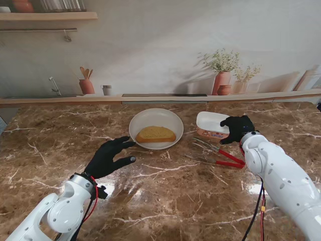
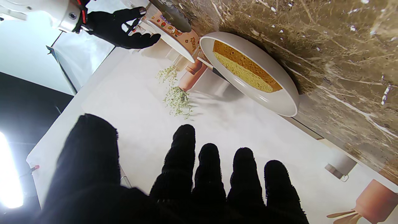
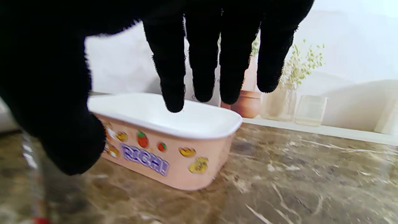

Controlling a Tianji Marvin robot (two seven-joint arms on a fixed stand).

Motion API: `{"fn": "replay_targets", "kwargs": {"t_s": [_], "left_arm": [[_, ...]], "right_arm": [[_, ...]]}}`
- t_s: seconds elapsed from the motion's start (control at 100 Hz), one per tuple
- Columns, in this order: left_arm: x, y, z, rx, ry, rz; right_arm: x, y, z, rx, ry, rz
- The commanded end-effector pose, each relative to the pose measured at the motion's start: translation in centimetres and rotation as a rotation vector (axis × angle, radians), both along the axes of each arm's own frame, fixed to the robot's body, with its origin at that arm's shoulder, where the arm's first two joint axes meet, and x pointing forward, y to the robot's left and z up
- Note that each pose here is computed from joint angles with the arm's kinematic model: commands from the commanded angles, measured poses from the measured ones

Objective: Pack bread into a bento box with kitchen tongs

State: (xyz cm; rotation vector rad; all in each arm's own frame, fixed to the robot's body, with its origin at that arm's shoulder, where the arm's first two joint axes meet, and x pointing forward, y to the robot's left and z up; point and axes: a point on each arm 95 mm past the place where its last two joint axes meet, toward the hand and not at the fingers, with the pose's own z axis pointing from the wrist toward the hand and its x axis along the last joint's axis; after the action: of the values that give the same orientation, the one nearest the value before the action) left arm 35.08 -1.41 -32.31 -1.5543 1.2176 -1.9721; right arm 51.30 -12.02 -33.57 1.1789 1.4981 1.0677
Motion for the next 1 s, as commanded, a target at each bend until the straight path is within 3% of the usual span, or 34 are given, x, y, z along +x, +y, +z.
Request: {"fn": "replay_targets", "kwargs": {"t_s": [0.0,0.16,0.44,0.75,0.99], "left_arm": [[-0.1,0.1,-0.1,0.009,0.006,0.003],[-0.2,0.4,-0.2,0.02,0.015,0.013],[-0.2,1.0,-0.4,0.033,0.031,0.024],[-0.2,1.0,-0.6,0.028,0.03,0.028],[-0.3,1.1,-0.7,0.021,0.02,0.031]], "right_arm": [[0.5,-0.7,-0.5,0.012,0.013,-0.043],[1.5,-0.6,-2.1,0.007,0.051,-0.105],[2.5,-0.1,-3.3,0.018,-0.061,-0.153],[1.2,0.1,-1.9,0.086,-0.24,-0.145],[-1.3,0.9,0.0,0.155,-0.368,-0.11]]}}
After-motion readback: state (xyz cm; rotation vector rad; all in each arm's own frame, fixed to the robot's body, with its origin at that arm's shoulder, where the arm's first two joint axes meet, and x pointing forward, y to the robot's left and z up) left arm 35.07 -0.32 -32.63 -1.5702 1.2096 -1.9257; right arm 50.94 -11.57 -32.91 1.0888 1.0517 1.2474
